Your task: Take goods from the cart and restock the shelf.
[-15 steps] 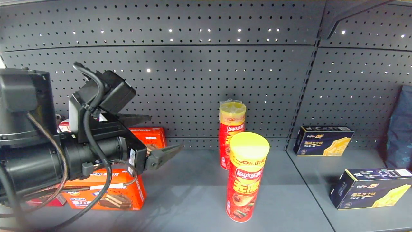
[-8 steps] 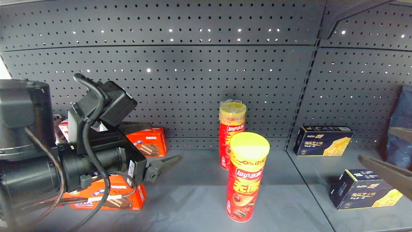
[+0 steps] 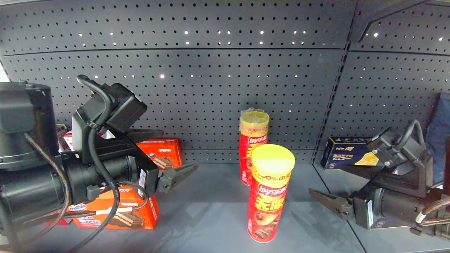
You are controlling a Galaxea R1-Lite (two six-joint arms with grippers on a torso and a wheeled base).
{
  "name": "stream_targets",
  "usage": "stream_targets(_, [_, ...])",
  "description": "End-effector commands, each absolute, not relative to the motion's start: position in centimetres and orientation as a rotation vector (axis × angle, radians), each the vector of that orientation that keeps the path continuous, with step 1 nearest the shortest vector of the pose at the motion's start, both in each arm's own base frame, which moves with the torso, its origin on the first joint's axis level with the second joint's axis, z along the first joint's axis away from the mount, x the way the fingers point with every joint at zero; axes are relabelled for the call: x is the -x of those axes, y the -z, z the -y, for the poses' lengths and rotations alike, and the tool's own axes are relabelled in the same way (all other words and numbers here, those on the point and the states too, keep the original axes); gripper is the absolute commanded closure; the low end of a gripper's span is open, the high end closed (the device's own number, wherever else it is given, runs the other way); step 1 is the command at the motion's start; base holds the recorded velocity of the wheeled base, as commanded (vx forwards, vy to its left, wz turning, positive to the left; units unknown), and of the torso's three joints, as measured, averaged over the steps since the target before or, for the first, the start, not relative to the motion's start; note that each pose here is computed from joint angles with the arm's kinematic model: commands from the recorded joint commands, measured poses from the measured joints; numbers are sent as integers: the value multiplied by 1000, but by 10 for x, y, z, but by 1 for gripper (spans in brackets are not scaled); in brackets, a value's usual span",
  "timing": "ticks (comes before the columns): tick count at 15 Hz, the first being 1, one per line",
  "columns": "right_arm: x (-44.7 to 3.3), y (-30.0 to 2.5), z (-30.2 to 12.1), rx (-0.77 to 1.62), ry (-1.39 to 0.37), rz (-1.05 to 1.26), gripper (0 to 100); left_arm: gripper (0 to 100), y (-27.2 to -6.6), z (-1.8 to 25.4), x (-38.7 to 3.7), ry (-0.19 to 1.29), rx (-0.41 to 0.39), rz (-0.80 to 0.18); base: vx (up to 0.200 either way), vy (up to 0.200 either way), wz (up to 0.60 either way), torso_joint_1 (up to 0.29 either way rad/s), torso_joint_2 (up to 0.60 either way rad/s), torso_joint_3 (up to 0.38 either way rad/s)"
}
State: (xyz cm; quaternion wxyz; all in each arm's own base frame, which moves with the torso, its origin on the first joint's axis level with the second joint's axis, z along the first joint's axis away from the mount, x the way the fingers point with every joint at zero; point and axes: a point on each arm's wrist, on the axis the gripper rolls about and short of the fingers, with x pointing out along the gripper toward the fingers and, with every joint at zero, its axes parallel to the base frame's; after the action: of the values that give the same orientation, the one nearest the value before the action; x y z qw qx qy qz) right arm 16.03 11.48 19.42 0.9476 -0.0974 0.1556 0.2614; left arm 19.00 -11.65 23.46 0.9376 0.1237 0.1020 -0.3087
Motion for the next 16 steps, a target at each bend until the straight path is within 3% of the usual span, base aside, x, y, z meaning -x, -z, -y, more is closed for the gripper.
stream_targets(1, [-160, -178, -116, 224, -534, -381, 0, 0, -236, 117, -193, 625, -252, -207, 0, 0, 0, 0, 0, 0])
stream_targets(16, [-173, -160, -140, 275, -569, -460, 0, 0, -235, 118, -195, 627, -254, -211, 0, 0, 0, 0, 0, 0])
